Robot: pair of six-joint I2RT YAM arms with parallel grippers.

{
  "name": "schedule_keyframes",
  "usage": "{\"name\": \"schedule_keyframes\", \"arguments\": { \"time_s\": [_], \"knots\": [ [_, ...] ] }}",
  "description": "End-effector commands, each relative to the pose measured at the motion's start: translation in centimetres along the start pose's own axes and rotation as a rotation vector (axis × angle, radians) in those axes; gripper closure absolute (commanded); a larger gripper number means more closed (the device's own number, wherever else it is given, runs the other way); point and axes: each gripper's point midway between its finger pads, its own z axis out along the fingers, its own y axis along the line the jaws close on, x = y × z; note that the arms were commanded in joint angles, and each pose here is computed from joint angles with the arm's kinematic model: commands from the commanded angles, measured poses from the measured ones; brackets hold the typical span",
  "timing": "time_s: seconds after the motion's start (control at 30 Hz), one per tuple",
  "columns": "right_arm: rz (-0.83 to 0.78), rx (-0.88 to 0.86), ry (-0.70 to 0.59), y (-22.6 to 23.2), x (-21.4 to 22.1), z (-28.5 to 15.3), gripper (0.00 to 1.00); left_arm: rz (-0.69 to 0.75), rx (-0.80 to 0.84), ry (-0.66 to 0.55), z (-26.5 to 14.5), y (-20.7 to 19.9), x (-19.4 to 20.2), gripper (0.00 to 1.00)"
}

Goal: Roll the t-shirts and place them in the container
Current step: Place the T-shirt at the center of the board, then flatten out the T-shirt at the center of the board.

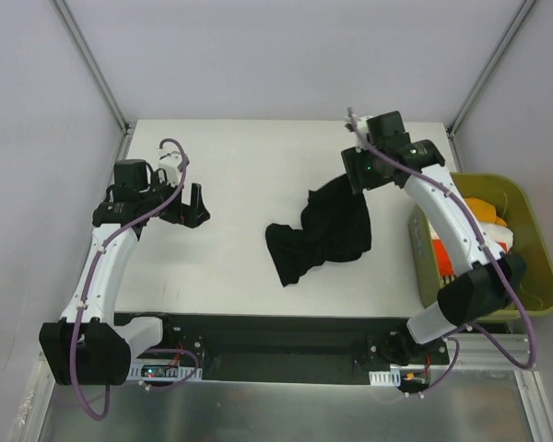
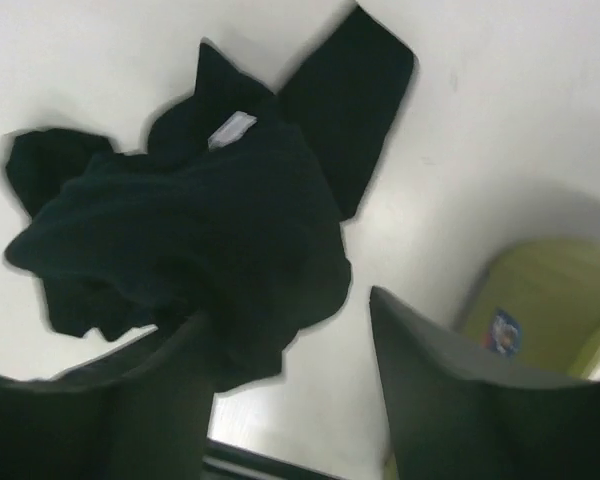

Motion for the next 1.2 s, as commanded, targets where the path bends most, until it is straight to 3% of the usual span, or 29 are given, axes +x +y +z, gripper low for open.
{"name": "schedule_keyframes", "arguments": {
  "time_s": [0.0,0.07,0.13,0.23,0.33,0.57,0.8,0.9,0.93,1.03,1.1,1.17],
  "knots": [
    [0.258,-0.012,0.124,-4.6,2.9,1.3,0.29,-0.049,0.049,0.037,0.6,-0.8,1.2,0.03],
    [0.174,-0.037,0.075,-4.7,0.7,0.7,0.20,-0.057,0.060,0.053,0.9,-0.7,1.5,0.03],
    [-0.012,-0.099,0.047,-3.3,-0.5,0.6,0.16,-0.074,0.065,0.074,1.4,-0.6,1.9,0.03],
    [-0.325,-0.211,0.039,0.3,0.1,0.5,0.18,-0.118,0.064,0.092,1.8,-0.5,2.2,0.01],
    [-0.538,-0.356,0.079,4.6,3.3,0.7,0.25,-0.131,0.069,0.105,1.9,-0.6,2.8,0.02],
    [-0.672,-0.410,0.275,6.1,9.8,4.9,0.27,-0.145,0.083,0.111,1.9,-0.9,3.2,0.02],
    [-0.758,-0.320,0.369,4.5,10.8,10.1,0.30,-0.153,0.095,0.123,2.4,-0.8,3.1,0.02],
    [-0.756,-0.275,0.371,4.1,9.5,11.5,0.44,-0.179,0.111,0.150,3.1,-0.7,3.5,0.03],
    [-0.752,-0.260,0.367,3.9,9.0,11.6,0.63,-0.194,0.114,0.156,3.2,-0.7,3.6,0.03],
    [-0.741,-0.239,0.322,3.8,6.5,10.6,0.91,-0.224,0.129,0.188,4.2,-0.6,3.9,0.05],
    [-0.707,-0.227,0.253,4.1,3.7,8.7,0.99,-0.245,0.126,0.205,5.2,-0.3,4.0,0.06],
    [-0.640,-0.248,0.162,4.9,1.2,5.6,0.99,-0.266,0.132,0.220,6.5,-0.6,4.1,0.07]
  ]
}}
